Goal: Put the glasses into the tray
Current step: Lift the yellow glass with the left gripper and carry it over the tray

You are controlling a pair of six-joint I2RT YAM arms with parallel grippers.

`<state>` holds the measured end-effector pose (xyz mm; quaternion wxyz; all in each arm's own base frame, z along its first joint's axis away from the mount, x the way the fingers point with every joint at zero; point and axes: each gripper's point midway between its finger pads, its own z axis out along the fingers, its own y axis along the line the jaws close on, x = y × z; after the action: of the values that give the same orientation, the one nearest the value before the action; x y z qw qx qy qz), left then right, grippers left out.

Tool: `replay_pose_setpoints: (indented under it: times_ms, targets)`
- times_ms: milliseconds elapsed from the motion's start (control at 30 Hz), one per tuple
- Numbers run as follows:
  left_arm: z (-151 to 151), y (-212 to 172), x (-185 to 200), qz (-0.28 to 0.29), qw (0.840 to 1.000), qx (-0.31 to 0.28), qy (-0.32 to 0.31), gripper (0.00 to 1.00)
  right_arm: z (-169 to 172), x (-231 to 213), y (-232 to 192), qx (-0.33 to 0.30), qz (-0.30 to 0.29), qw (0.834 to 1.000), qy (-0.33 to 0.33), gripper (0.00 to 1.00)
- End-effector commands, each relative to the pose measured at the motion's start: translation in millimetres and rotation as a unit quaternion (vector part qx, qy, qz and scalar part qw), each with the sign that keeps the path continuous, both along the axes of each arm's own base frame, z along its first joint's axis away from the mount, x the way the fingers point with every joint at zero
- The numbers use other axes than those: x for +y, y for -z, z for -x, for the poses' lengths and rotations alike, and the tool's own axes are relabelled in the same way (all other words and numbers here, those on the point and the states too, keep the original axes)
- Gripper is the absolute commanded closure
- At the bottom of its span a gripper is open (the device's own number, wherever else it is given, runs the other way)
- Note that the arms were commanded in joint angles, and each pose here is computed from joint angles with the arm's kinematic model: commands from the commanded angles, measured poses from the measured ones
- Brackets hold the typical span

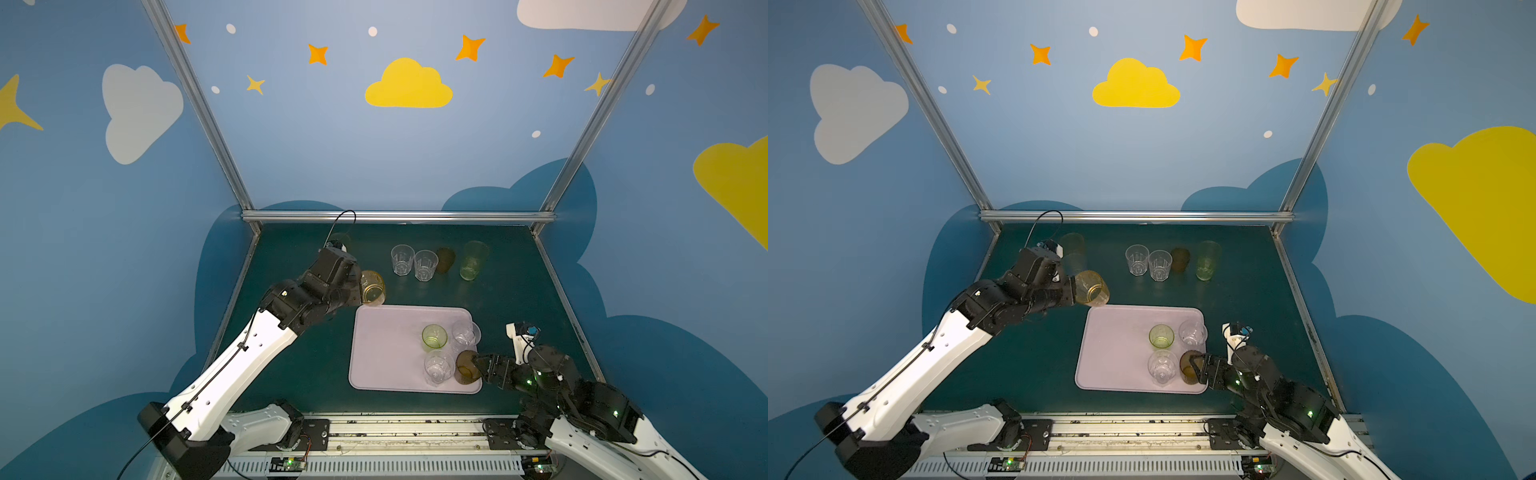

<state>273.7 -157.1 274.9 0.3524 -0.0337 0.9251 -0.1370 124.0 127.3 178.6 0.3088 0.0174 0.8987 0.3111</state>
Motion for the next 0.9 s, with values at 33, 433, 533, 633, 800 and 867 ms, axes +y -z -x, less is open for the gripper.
replay_pose_setpoints:
  times_ms: [33, 433, 533, 633, 800, 867]
  targets:
    - [21.8, -0.1, 10.8, 0.005, 1.000, -0.007, -0.010, 0.96, 3.3, -3.1, -0.3, 0.002, 0.001, 1.000, -0.002, 0.18]
    - [65.1, 64.2, 3.3, -0.002, 0.998, 0.049, 0.030, 0.96, 9.7, 8.6, 15.3, 0.041, -0.004, 0.999, -0.021, 0.18]
    - [72.4, 79.0, -4.9, 0.016, 0.997, 0.058, 0.044, 0.96, 9.1, 10.3, 18.6, 0.044, -0.009, 0.999, -0.019, 0.18]
    - [80.6, 91.9, -15.0, 0.028, 0.995, 0.071, 0.061, 0.96, 7.0, 12.5, 22.5, 0.045, -0.011, 0.999, -0.016, 0.18]
    - [90.8, 107.3, -28.4, 0.036, 0.993, 0.081, 0.077, 0.96, 2.8, 16.5, 22.2, 0.041, -0.012, 0.999, -0.016, 0.18]
    - [92.8, 112.8, -36.5, 0.044, 0.992, 0.081, 0.083, 0.96, 1.6, 17.1, 19.5, 0.041, -0.011, 0.999, -0.015, 0.18]
